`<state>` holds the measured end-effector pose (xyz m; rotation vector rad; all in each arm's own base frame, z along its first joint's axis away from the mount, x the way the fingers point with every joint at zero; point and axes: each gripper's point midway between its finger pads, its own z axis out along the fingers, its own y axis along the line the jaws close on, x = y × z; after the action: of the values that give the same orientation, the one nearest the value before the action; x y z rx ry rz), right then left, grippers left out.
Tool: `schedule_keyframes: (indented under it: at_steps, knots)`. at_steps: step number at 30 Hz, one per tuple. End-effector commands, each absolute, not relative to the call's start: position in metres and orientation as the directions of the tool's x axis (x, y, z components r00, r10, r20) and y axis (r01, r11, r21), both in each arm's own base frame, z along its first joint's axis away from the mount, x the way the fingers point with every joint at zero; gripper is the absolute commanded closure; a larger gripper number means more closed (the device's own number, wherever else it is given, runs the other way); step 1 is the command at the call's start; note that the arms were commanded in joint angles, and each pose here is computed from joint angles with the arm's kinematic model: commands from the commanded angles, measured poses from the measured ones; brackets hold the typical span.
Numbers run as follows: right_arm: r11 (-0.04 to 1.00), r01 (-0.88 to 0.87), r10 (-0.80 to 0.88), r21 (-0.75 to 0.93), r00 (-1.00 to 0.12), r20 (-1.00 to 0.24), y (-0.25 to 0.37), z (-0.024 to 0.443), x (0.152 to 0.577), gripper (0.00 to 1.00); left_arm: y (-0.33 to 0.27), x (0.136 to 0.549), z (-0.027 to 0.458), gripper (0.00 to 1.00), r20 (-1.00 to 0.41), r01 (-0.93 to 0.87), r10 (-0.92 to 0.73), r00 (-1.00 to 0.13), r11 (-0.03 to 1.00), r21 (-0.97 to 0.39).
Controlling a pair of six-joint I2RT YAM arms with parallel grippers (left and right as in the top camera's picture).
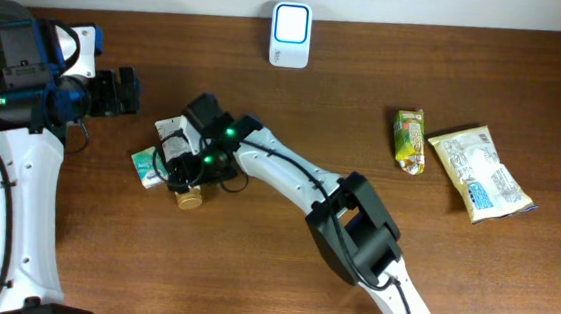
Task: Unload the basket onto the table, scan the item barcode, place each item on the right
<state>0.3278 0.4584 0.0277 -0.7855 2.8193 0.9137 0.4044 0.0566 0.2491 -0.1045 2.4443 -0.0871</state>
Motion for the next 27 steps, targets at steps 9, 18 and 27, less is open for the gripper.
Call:
schedule_keyframes:
  at_steps: [9, 18, 27]
  knots:
    - [0.951, -0.263, -0.262, 0.163, -0.965, -0.032, 0.311, 0.005, 0.383, 0.34, 0.056, 0.404, 0.255, 0.01, -0.65, -0.032, -0.078, -0.756, 0.996, -0.083]
    - [0.882, -0.271, -0.225, 0.386, -0.961, -0.16, 0.327, 0.084, 0.43, 0.34, 0.056, 0.404, 0.255, 0.01, -0.65, -0.032, -0.078, -0.756, 0.996, -0.083]
    - [0.781, -0.237, -0.026, 0.578, -0.937, -0.349, 0.44, 0.055, 0.457, 0.37, 0.056, 0.404, 0.255, 0.01, -0.65, -0.032, -0.078, -0.756, 0.996, -0.083]
